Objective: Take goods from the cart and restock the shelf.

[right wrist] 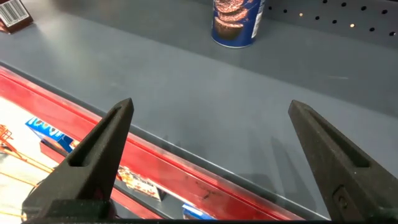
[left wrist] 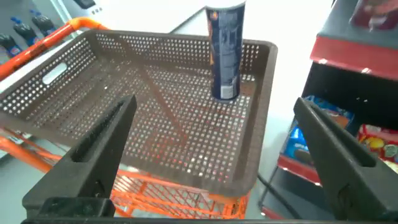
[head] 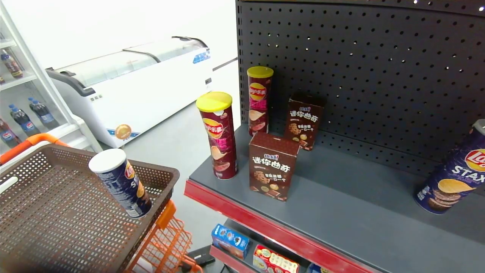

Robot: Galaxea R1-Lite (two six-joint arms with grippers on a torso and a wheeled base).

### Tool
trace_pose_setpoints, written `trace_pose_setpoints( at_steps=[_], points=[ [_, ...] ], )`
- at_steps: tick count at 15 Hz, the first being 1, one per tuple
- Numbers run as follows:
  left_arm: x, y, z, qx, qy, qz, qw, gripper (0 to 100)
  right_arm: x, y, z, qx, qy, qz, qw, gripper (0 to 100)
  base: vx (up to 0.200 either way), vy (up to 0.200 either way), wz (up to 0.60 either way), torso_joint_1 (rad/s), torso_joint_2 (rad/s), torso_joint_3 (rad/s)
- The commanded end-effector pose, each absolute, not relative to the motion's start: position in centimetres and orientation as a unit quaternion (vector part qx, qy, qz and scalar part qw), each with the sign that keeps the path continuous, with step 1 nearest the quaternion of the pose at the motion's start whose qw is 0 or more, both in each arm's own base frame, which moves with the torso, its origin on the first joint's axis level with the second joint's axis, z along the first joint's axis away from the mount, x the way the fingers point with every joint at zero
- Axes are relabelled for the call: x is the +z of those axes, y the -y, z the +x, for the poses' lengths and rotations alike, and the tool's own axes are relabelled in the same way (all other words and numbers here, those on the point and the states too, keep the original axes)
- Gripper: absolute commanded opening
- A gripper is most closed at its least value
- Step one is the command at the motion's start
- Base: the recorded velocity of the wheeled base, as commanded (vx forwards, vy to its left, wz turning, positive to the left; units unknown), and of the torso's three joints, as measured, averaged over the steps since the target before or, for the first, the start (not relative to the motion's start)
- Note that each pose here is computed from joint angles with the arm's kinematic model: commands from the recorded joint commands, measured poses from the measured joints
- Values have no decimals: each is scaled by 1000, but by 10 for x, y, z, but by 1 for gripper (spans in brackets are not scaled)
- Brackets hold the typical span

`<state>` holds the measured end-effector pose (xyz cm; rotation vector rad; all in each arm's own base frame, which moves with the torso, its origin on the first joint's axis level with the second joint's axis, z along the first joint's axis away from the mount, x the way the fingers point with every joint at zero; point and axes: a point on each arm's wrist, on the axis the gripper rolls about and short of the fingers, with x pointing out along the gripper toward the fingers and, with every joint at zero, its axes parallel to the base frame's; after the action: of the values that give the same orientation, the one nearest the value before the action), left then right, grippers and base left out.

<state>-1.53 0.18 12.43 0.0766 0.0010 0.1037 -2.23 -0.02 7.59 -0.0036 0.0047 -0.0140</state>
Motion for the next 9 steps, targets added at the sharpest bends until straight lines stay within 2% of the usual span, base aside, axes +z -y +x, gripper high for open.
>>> trace_pose_setpoints(
  at_steps=[1, 3, 4, 6, 9],
  points=[
    [167, -1, 29, 29, -92, 15, 995, 100, 76, 0, -22, -7, -2, -2, 1000, 100, 0, 0, 0, 0, 0, 0],
    [167, 0, 51, 36, -146, 17, 989, 100, 76, 0, -22, -7, -2, -2, 1000, 100, 0, 0, 0, 0, 0, 0],
    [169, -1, 61, 37, -157, 15, 987, 100, 76, 0, -22, -7, -2, -2, 1000, 100, 0, 0, 0, 0, 0, 0],
    [171, -11, 94, 86, -179, 15, 980, 100, 76, 0, -22, -7, -2, -2, 1000, 100, 0, 0, 0, 0, 0, 0],
    [171, -18, 133, 79, -209, 32, 974, 100, 76, 0, -22, -7, -2, -2, 1000, 100, 0, 0, 0, 0, 0, 0]
  ],
)
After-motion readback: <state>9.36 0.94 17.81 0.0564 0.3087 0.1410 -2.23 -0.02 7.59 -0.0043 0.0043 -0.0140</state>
